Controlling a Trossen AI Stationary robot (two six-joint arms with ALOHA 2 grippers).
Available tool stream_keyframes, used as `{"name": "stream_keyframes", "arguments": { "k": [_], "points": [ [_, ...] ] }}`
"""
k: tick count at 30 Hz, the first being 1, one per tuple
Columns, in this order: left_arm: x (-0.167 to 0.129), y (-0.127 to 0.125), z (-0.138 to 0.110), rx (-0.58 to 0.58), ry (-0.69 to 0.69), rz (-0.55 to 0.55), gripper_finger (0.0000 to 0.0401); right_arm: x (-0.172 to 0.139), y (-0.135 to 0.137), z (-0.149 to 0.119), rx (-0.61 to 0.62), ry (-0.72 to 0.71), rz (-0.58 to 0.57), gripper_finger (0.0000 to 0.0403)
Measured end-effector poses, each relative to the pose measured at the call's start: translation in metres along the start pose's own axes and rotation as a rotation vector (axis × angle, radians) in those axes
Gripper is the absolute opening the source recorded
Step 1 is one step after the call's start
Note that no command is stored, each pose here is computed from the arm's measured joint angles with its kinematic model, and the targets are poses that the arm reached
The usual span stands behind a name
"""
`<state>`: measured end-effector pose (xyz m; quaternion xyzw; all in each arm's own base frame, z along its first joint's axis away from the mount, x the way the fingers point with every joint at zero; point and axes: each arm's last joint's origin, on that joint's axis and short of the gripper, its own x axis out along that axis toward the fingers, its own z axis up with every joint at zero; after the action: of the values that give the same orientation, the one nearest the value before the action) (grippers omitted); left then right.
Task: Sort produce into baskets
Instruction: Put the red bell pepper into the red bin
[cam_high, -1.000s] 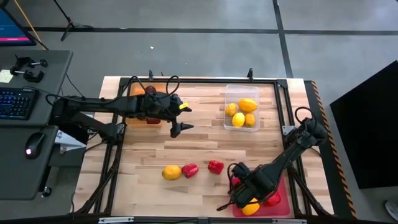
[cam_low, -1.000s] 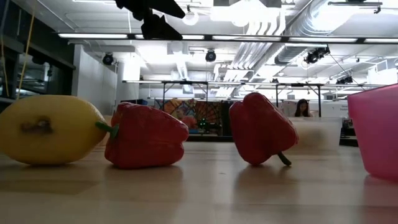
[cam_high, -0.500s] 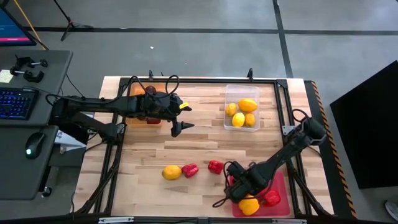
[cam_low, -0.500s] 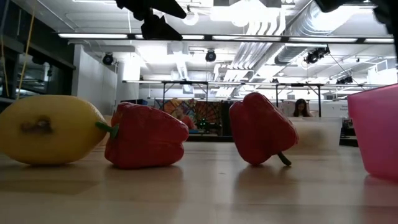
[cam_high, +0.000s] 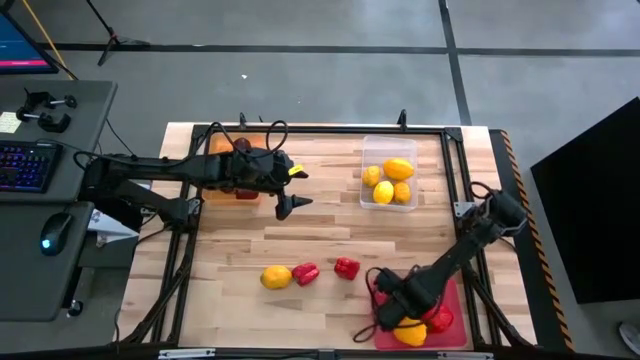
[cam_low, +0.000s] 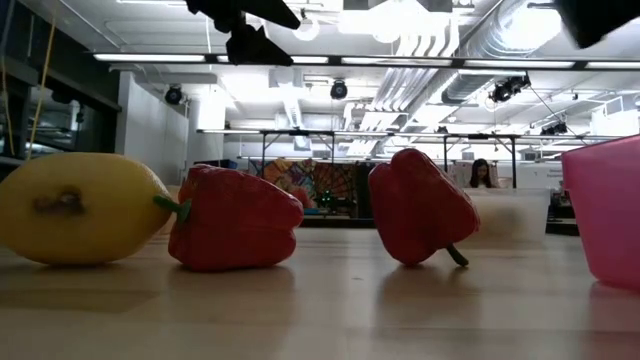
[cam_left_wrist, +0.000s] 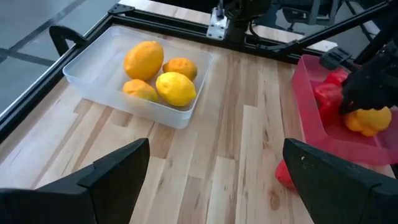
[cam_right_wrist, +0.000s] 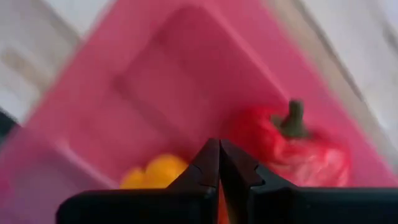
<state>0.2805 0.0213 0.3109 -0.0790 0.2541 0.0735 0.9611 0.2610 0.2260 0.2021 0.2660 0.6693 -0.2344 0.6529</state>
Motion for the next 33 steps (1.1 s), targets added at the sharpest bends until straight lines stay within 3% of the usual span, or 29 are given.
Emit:
{"name": "stream_keyframes", "arguments": {
  "k": [4, 9, 13, 15, 21, 25, 28, 33],
  "points": [
    [0.000, 0.001, 0.000, 0.000, -0.005, 0.037, 0.0358, -0.006, 0.002, -0.017, -0.034, 0.044, -0.009, 0.0000],
    [0.002, 0.002, 0.002, -0.002, -0.028, 0.065, 0.0358, -0.026, 0.011, -0.027, -0.055, -0.027, 0.039, 0.0000],
    [0.011, -0.002, 0.008, 0.002, -0.074, -0.030, 0.0358, -0.054, 0.014, -0.022, -0.049, -0.169, 0.046, 0.0000],
    [0.020, -0.010, 0.012, 0.065, -0.047, -0.083, 0.0358, -0.070, 0.013, -0.021, -0.043, -0.249, 0.023, 0.0000],
    [0.064, -0.054, 0.004, 0.429, 0.142, -0.201, 0.0358, -0.120, 0.000, -0.017, -0.024, -0.479, -0.067, 0.0000],
    [0.099, -0.088, -0.015, 0.634, 0.182, -0.284, 0.0358, -0.144, -0.007, -0.013, -0.005, -0.611, 0.020, 0.0000],
    [0.121, -0.107, -0.032, 0.682, 0.210, -0.324, 0.0358, -0.157, -0.019, -0.011, 0.080, -0.654, 0.051, 0.0000],
    [0.143, -0.126, -0.052, 0.653, 0.214, -0.347, 0.0358, -0.166, -0.026, -0.010, 0.109, -0.745, 0.076, 0.0000]
  ]
}}
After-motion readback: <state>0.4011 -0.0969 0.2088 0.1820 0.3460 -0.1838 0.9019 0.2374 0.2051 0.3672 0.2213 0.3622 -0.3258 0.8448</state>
